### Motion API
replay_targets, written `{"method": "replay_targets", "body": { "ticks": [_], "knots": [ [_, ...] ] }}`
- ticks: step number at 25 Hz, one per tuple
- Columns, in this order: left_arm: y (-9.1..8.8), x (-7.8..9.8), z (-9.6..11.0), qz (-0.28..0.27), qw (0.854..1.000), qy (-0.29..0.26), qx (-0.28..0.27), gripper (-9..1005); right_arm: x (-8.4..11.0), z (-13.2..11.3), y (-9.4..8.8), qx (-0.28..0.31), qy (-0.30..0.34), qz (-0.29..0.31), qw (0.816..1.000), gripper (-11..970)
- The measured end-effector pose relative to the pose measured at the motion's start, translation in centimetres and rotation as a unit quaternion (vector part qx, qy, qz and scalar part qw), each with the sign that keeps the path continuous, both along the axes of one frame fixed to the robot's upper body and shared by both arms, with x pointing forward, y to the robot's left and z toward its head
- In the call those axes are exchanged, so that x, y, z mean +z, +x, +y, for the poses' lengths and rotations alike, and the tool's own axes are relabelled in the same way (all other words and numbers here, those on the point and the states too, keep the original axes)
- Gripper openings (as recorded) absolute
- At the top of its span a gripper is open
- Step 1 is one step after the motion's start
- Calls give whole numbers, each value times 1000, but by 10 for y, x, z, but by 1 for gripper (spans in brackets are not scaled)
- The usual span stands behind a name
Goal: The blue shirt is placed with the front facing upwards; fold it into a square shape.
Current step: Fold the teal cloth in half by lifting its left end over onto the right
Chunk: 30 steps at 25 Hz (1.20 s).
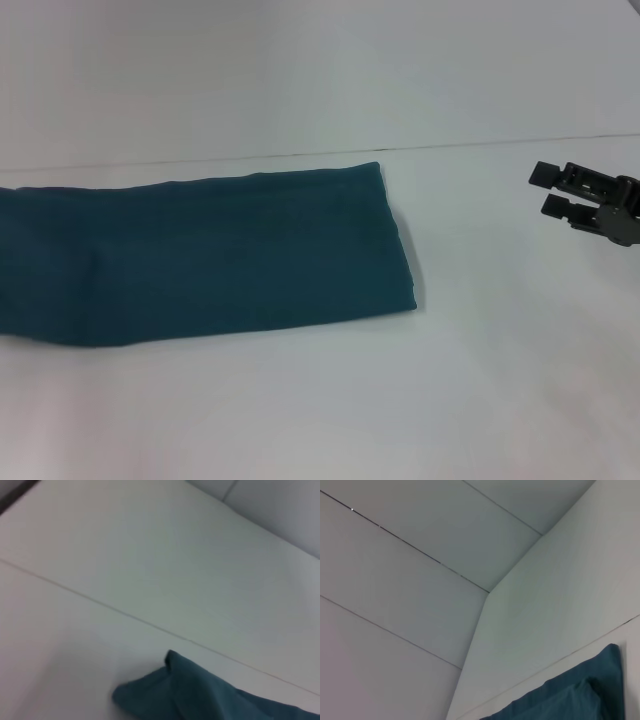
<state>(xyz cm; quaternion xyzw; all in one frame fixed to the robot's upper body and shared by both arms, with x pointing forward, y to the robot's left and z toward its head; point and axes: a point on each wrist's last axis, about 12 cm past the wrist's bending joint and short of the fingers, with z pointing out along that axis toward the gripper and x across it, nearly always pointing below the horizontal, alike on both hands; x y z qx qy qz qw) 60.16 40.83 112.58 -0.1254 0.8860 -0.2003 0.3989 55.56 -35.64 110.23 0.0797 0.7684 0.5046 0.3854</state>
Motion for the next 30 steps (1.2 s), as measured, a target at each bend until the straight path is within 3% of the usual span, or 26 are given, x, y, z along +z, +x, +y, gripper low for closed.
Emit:
{"method": "replay_targets", "body": {
  "ticks": [8,14,25,30],
  "knots": [
    [11,47,-44,-4,998,6,-63,64,0,1,0,3,0,0,1000,886],
    [21,86,-90,-21,992,64,-111,64,-1,1,0,3,-2,-1,1000,886],
    [31,158,-163,-64,966,150,-201,79,1,4,3,7,-5,-6,1000,886],
    [34,169,-194,-61,957,169,-226,89,1,4,4,6,-7,-6,1000,886]
  ]
}}
